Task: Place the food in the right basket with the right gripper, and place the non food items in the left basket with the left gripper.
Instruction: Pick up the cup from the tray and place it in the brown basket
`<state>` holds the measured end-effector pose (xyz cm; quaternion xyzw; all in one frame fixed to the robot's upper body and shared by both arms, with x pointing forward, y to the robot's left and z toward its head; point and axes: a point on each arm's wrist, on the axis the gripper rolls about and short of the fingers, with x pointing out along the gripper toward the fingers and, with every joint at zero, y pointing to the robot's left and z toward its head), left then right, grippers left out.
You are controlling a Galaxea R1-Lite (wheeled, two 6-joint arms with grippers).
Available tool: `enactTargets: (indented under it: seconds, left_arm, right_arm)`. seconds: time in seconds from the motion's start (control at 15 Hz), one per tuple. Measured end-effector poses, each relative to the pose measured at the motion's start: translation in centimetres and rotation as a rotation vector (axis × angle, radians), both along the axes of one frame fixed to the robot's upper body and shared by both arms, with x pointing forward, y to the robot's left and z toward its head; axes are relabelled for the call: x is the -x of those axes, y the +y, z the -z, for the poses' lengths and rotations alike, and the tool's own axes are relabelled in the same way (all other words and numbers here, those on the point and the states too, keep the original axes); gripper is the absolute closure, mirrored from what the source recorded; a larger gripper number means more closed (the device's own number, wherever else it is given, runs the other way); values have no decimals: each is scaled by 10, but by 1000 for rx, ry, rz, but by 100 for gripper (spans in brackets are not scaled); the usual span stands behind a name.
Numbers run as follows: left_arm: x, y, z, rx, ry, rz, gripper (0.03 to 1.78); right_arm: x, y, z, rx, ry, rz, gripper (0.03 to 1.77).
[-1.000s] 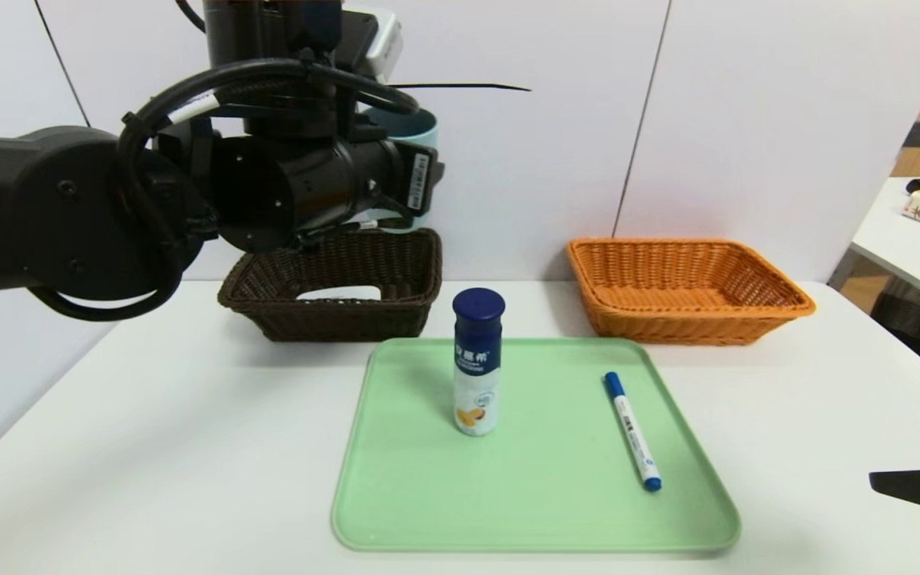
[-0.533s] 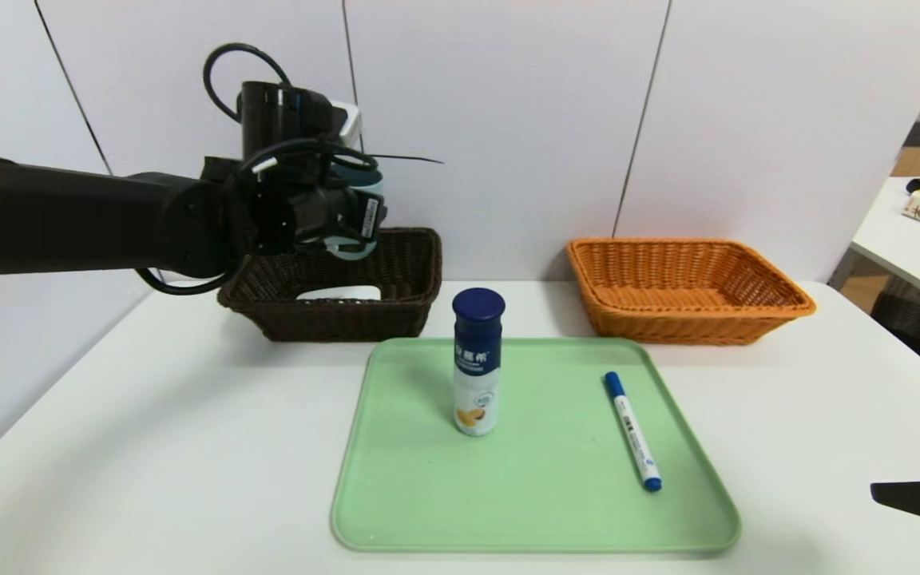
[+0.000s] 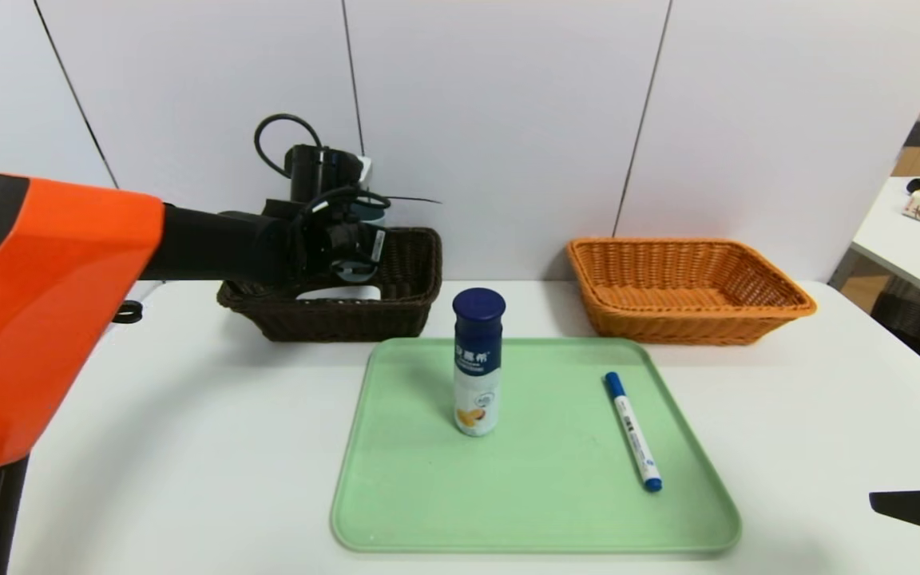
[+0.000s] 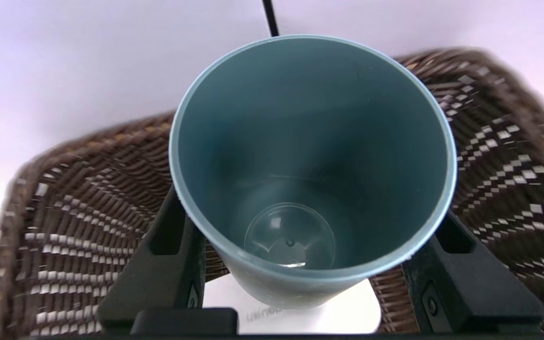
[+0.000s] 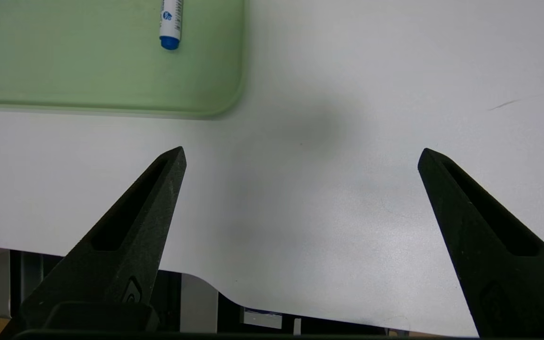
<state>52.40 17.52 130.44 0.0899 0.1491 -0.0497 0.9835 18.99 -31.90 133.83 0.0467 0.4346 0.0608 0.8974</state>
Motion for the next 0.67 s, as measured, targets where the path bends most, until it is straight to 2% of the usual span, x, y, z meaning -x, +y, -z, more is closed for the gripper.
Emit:
enactTargets:
  seconds: [0.2,0.47,0.67]
  left_arm:
    - [-8,-2,15,16,27,-9,69]
    - [-10,-4,20,12,38,-9,70]
    - [-10,-3,19,13,37,-9,49]
  right_arm:
    - [-1,0,1,1,6,-3,10]
    - [-1,0,2,1,10,-1,10]
    - [-1,0,2,0,11,-1,10]
